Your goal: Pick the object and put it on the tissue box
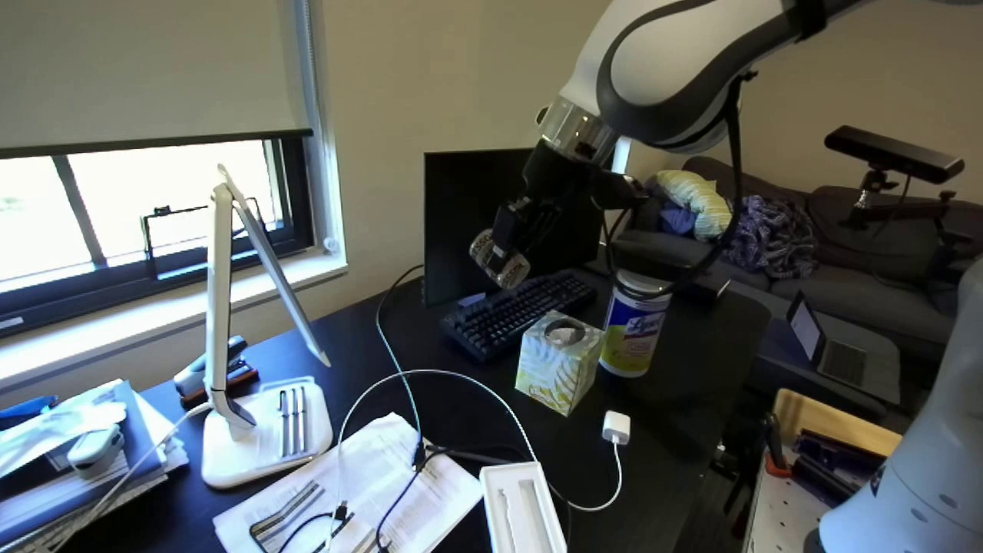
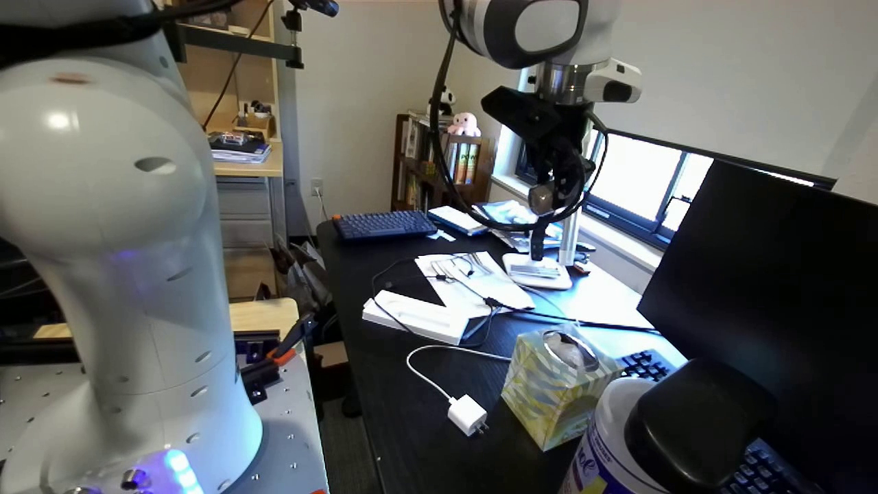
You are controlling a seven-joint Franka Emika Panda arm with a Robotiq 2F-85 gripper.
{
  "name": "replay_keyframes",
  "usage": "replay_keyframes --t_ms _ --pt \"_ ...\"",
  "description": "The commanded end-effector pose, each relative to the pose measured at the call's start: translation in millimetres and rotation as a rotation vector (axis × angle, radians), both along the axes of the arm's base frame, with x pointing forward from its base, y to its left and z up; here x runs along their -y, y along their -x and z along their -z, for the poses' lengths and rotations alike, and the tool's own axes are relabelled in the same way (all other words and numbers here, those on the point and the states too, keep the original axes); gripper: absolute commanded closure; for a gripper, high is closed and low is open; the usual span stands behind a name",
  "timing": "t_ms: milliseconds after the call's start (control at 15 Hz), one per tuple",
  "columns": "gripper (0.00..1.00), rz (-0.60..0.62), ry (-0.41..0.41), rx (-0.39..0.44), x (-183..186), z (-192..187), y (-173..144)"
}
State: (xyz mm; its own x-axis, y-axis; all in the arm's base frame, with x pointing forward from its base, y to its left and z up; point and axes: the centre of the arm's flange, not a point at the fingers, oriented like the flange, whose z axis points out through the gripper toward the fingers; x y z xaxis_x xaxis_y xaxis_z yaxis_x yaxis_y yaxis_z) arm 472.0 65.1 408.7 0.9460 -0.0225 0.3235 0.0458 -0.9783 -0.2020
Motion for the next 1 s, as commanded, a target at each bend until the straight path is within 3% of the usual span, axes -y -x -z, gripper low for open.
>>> replay_keyframes --t_ms 0,467,800,933 --pt "0.83 0.015 0.114 -0.048 24 1 -3" --pt "0.83 0.034 0.134 -0.265 81 40 14" --pt "0.83 0.045 0.206 -0.234 105 68 13" --pt "0.83 0.062 0.183 -0.207 116 81 6"
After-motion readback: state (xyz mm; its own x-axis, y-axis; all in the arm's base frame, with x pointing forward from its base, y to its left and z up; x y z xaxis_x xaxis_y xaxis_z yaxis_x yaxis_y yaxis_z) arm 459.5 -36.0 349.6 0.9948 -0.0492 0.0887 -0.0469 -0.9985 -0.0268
